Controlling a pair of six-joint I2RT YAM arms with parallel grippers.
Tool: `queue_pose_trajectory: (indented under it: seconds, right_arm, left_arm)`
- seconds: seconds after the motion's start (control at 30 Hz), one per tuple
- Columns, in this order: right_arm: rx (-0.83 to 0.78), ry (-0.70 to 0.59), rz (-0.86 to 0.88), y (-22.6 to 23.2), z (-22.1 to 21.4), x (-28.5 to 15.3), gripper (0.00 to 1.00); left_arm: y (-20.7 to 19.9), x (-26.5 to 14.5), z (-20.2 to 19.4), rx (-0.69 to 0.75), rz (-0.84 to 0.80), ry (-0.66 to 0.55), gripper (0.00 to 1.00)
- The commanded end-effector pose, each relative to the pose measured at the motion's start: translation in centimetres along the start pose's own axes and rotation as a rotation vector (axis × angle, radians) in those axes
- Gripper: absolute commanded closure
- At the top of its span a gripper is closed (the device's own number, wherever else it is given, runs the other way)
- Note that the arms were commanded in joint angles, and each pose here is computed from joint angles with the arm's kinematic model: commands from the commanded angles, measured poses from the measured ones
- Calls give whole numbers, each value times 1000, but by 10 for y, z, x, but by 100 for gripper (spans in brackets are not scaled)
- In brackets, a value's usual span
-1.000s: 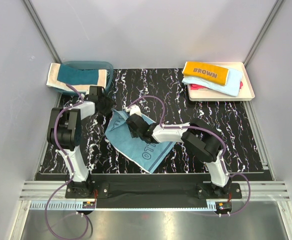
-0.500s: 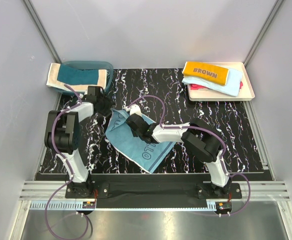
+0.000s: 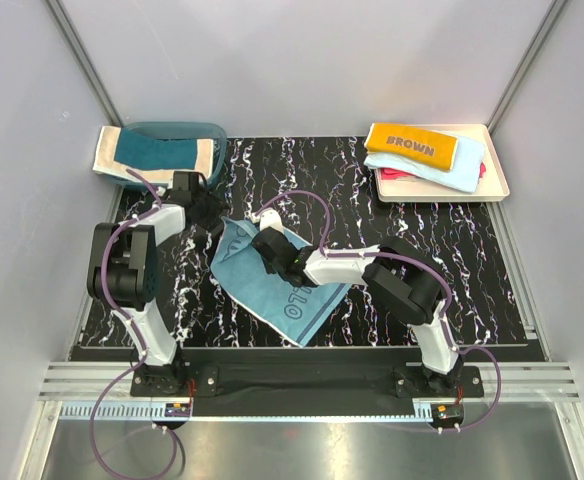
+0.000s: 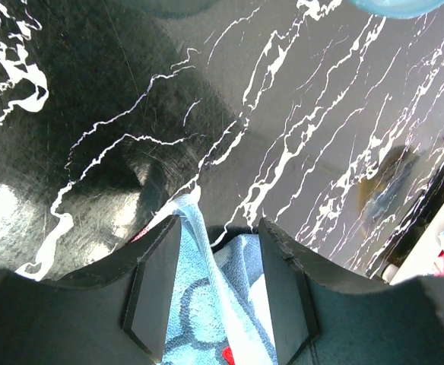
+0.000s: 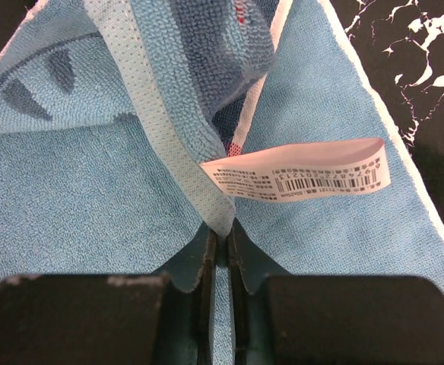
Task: Fold and stack the towels
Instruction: Flatten out the crumpled towel
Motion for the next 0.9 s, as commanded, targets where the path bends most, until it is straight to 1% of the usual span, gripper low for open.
queue_pose_trajectory:
  seconds: [0.0,0.1,0.37,0.4,0.5,0.53,0.57,0.7,0.77,0.87]
  right_arm:
    - [34,-83,-22,1,32,-7,90]
    - [38,-77,-23,1,30,-7,90]
    - [36,-78,-33,-1,31,-9,91]
    - [36,-80,-35,-2,32,-9,91]
    - [36,-81,-40,-3,33,-9,91]
    - [35,-79,-38,-2,32,-9,91]
    - [35,-80,-35,-2,32,-10,91]
    - [37,-80,-35,-2,32,-9,91]
    - [37,-83,-34,-2,33,-10,91]
    - [36,-80,-39,-3,32,-11,91]
  left_arm:
    - [-11,-5,-1,-1,-49,17,50]
    - [-9,-1,-2,-8,-46,26,51]
    - [-8,4,-6,-14,-55,49,67]
    - [-6,4,-7,-15,-51,52,68]
    - [-2,5,-9,-15,-43,55,68]
    - [-1,5,-9,-15,-41,56,67]
    - [1,5,-11,-13,-36,60,63]
    - [3,4,-10,-14,-35,56,61]
    - [4,5,-11,-15,-31,59,61]
    - [1,4,-10,-17,-41,57,67]
Point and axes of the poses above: each gripper's point midway between its finger pads, its own x axis out along the fingers, its own y axis along the line the jaws close on, z = x × y, the point moved 1 cm from there along -x, back along the fingers, and after that the axes turned 14 degrees about -x, right-handed, at the moved point
